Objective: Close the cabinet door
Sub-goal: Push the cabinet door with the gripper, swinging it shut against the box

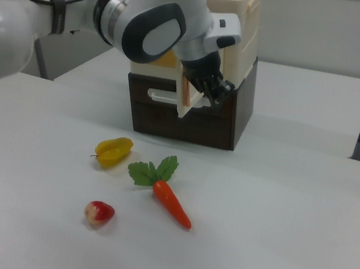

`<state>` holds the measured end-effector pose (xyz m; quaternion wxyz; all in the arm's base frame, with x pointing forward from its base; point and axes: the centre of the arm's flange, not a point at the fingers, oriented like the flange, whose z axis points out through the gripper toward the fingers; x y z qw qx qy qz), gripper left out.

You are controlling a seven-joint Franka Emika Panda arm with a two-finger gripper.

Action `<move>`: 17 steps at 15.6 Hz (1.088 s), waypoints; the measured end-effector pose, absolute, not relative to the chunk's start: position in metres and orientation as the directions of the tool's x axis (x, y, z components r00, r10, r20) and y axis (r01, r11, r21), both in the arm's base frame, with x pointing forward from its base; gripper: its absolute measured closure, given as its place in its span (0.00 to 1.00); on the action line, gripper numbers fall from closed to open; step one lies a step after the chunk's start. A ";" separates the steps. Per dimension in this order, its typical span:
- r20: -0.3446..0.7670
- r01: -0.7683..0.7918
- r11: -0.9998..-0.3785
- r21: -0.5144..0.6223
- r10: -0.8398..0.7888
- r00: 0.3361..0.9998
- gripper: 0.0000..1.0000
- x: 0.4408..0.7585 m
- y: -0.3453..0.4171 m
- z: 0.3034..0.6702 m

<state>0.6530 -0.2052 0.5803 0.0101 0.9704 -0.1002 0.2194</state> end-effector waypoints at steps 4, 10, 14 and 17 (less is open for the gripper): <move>0.454 -0.195 -0.980 -0.033 -0.189 0.871 0.98 0.660 -0.202 0.577; 0.475 -0.124 -0.992 -0.032 -0.124 0.871 0.97 0.676 -0.153 0.579; 0.480 -0.059 -0.998 -0.031 -0.067 0.874 0.93 0.685 -0.109 0.580; 0.520 -0.001 -1.000 -0.019 -0.010 0.854 0.93 0.694 -0.069 0.583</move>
